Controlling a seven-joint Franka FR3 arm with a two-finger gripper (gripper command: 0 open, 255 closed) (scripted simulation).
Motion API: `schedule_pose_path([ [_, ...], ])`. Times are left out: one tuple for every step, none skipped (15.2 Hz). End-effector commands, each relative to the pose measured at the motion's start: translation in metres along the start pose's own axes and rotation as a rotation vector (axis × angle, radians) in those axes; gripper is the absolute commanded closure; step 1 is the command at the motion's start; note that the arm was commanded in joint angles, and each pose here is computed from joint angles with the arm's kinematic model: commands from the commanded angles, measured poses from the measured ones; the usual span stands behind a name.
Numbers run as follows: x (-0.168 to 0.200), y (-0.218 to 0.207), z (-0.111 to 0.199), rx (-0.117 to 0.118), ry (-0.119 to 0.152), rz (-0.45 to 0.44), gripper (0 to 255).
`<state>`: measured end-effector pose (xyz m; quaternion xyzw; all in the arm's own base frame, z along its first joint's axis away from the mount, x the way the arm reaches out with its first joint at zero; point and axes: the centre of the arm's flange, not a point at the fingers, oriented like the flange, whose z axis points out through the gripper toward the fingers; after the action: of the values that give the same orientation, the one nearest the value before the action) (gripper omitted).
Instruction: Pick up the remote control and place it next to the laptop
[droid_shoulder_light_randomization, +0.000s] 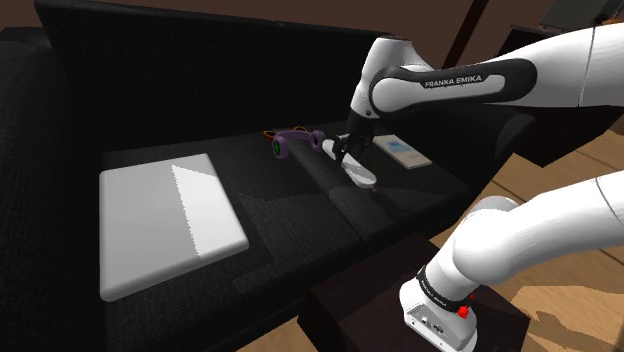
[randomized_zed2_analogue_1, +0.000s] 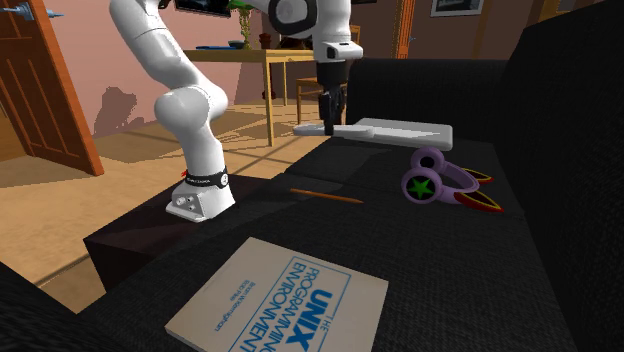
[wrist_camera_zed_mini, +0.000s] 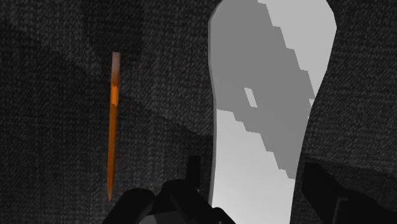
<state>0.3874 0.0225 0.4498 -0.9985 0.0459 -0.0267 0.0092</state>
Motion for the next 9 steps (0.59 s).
schedule_pose_path([
  [-0.003,-0.027,0.002,0.000,0.000,0.001,255],
  [-0.004,-0.040,0.002,0.000,0.000,0.001,255],
  [-0.004,-0.054,0.002,0.000,0.000,0.001,255],
  [-0.005,-0.067,0.002,0.000,0.000,0.001,255],
  [-0.006,-0.080,0.002,0.000,0.000,0.001,255],
  [-0.007,-0.093,0.002,0.000,0.000,0.001,255],
  [-0.007,-0.106,0.002,0.000,0.000,0.001,255],
  [-0.008,-0.119,0.002,0.000,0.000,0.001,255],
  [-0.009,-0.133,0.002,0.000,0.000,0.001,255],
])
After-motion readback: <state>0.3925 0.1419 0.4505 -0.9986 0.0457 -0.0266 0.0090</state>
